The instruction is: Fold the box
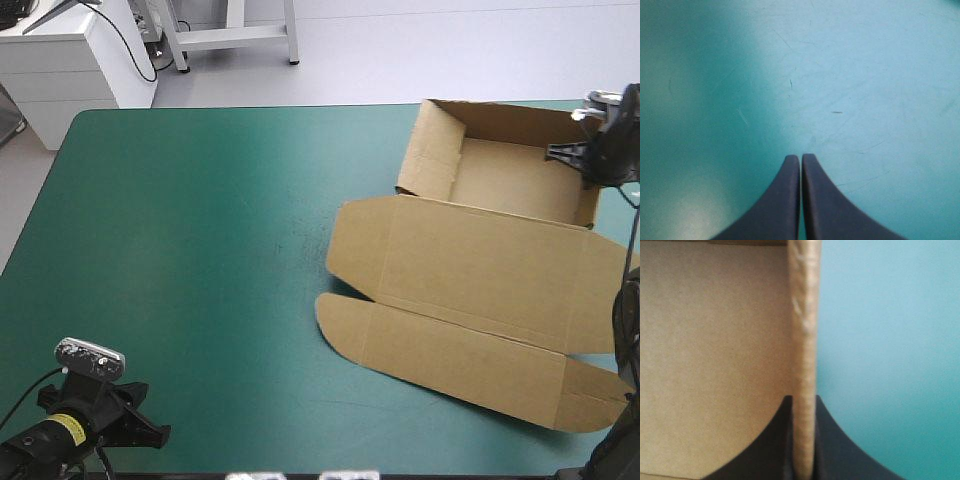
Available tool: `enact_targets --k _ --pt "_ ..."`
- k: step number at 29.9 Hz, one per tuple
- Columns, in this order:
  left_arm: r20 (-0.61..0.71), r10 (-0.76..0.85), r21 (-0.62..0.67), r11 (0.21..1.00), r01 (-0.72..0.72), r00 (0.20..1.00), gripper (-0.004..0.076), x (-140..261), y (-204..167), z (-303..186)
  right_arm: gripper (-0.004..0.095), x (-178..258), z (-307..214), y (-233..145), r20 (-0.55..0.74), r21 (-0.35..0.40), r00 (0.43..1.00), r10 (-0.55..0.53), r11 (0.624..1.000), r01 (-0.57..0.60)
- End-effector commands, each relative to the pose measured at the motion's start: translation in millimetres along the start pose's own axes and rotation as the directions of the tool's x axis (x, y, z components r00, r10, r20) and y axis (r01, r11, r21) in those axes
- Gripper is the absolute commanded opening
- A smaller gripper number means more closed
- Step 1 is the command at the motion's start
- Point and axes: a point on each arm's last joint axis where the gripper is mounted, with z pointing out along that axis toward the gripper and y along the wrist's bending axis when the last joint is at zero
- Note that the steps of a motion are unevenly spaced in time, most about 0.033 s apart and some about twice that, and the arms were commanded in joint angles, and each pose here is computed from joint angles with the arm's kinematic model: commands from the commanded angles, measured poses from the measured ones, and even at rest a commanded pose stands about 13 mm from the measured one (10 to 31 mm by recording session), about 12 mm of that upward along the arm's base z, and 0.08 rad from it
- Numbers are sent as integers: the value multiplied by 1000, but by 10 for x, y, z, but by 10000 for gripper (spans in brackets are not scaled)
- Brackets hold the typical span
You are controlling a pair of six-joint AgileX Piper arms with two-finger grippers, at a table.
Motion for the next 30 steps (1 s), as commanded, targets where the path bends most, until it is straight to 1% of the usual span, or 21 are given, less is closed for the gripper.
enact_targets --k 1,4,5,6,7,8,10,12,18,25,26,27,30 --pt "67 -11 7 1000 10 998 -8 -106 -6 -48 -14 -9 -352 -387 80 40 997 19 999 -23" --pt "67 -11 7 1000 10 998 -8 -106 -6 -48 24 -2 -359 -600 79 120 997 22 992 -31" --pt "67 -11 7 1000 10 998 -8 -106 -6 -48 78 0 -366 -670 77 173 997 11 985 -24" --pt "67 -11 7 1000 10 998 -8 -106 -6 -48 124 2 -371 -704 76 200 997 5 980 -20" --pt "67 -11 7 1000 10 998 -8 -106 -6 -48 190 4 -374 -735 76 213 997 6 977 -23" --pt "67 -11 7 1000 10 998 -8 -106 -6 -48 257 6 -375 -765 77 214 997 15 976 -31" --pt "67 -11 7 1000 10 998 -8 -106 -6 -48 360 9 -375 -791 78 206 997 26 978 -42" --pt "67 -11 7 1000 10 998 -8 -106 -6 -48 424 13 -374 -820 79 199 996 39 979 -54" --pt "67 -11 7 1000 10 998 -8 -106 -6 -48 425 33 -478 -845 101 199 994 46 978 -66" --pt "67 -11 7 1000 10 998 -8 -106 -6 -48 421 150 -1000 -789 216 173 975 49 981 -88" --pt "67 -11 7 1000 10 998 -8 -106 -6 -48 421 177 -1095 -773 238 162 970 51 982 -92" --pt "67 -11 7 1000 10 998 -8 -106 -6 -48 421 201 -1172 -744 256 135 965 59 986 -96" --pt "67 -11 7 1000 10 998 -8 -106 -6 -48 420 308 -1480 -622 326 24 942 79 996 -91"
